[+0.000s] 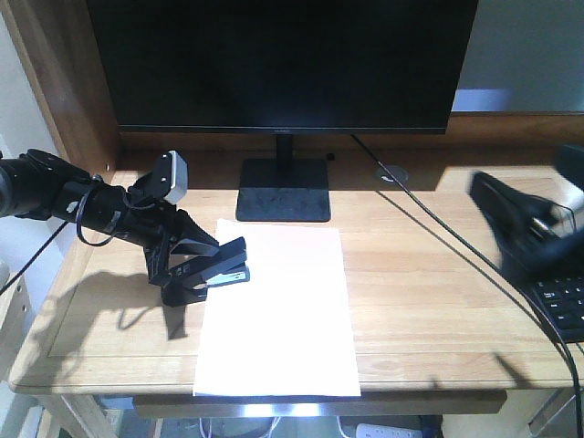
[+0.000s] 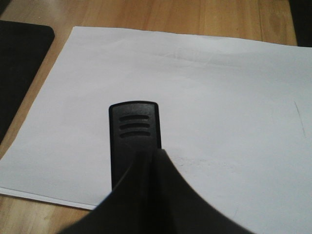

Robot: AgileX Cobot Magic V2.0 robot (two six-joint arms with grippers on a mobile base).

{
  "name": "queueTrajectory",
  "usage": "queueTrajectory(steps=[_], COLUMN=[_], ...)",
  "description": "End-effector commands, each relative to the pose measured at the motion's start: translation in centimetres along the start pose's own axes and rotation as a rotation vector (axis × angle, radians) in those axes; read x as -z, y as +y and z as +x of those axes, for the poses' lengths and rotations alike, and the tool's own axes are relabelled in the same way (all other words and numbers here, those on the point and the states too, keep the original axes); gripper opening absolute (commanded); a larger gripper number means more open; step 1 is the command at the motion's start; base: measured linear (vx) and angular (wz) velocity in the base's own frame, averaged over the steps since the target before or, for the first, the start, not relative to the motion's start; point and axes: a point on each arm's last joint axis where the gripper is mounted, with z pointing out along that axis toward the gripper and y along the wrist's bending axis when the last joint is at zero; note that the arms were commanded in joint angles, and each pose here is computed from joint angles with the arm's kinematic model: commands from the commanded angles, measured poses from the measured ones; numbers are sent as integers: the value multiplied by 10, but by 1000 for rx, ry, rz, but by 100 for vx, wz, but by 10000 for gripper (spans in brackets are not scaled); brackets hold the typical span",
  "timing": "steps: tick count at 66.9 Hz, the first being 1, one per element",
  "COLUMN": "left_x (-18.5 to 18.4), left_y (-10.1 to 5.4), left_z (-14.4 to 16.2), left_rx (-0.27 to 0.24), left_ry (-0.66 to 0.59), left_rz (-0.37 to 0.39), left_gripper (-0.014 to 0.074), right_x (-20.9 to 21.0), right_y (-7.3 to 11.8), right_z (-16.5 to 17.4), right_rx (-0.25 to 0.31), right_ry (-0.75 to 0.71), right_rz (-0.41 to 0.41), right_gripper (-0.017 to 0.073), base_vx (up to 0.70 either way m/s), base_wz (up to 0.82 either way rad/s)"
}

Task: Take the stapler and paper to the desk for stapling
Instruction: 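Withdraw the right gripper away from the paper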

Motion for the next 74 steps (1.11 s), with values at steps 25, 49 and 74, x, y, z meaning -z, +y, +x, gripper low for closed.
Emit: queueTrajectory(steps=[25, 49, 74], left_x=[16, 16, 16], left_y=[1, 1, 1], left_z=[-28, -28, -28], left_rx=[-26, -27, -27], left_ry=[-73, -74, -73], left_rz=[-36, -36, -37], left_gripper=[-8, -6, -6], right_x=[96, 109, 109], right_y=[12, 21, 22], right_z=[45, 87, 87], right_rx=[77, 62, 62], right_ry=[-276, -312, -311], right_rz=[-49, -136, -138], right_gripper=[584, 584, 584], base_vx=[0, 0, 0], base_wz=[0, 0, 0])
